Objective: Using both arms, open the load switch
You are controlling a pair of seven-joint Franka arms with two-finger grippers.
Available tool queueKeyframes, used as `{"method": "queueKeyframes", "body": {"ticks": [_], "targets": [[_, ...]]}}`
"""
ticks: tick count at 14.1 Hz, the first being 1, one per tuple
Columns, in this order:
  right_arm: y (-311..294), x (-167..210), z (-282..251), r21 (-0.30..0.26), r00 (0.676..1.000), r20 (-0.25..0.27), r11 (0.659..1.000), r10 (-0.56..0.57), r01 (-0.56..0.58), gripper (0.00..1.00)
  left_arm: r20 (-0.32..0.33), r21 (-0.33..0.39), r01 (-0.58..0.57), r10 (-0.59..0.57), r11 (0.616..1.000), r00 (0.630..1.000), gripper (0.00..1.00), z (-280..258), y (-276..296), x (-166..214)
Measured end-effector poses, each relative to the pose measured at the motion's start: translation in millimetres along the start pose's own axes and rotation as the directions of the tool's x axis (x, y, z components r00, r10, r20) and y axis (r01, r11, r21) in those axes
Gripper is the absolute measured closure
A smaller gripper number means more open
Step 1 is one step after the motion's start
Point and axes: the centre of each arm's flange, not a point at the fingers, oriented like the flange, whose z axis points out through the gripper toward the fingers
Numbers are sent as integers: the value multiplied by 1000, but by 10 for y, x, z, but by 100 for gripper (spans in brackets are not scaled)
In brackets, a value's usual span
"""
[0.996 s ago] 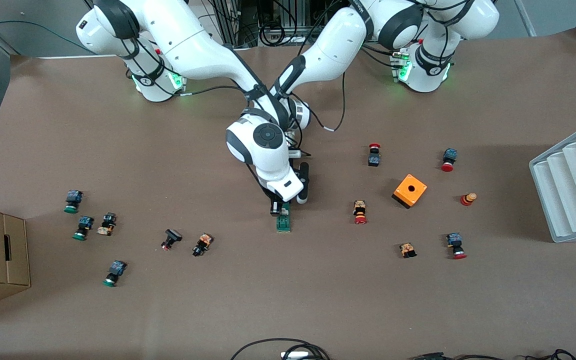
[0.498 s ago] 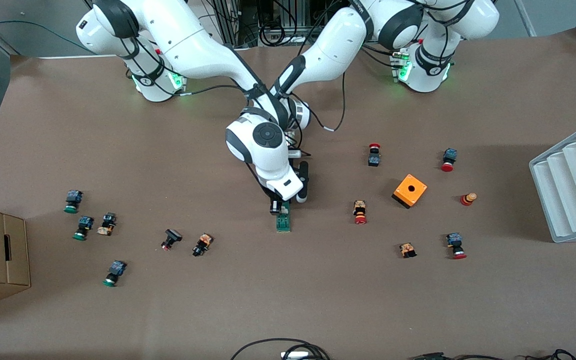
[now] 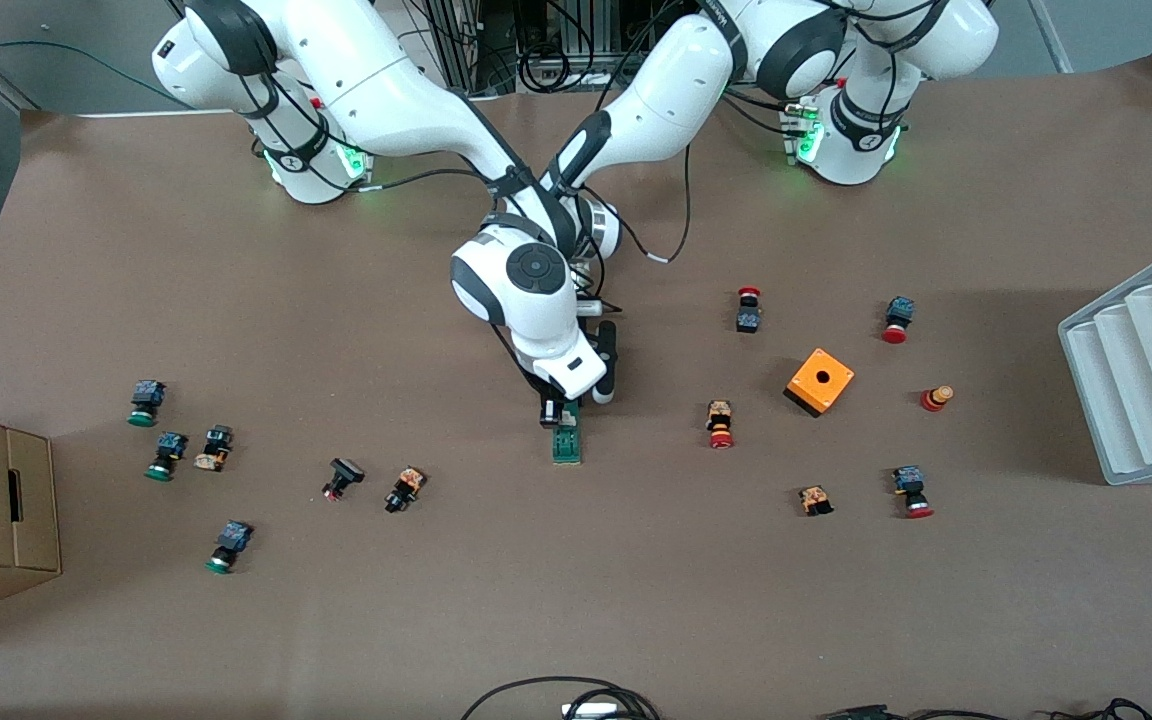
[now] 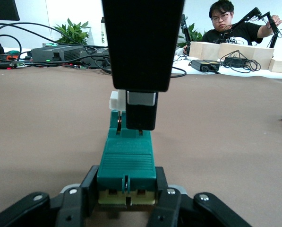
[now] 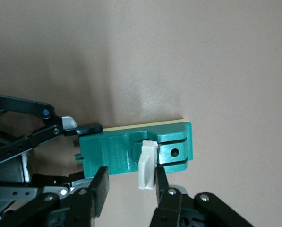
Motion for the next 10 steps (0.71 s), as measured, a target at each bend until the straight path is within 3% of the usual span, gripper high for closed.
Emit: {"method": "queueKeyframes", "body": {"ticks": [10], "targets": [[-20, -22, -8, 4, 1000, 2, 1000, 0, 0, 54, 0, 0, 0, 0, 1000, 1000, 48, 0, 0, 0]]}}
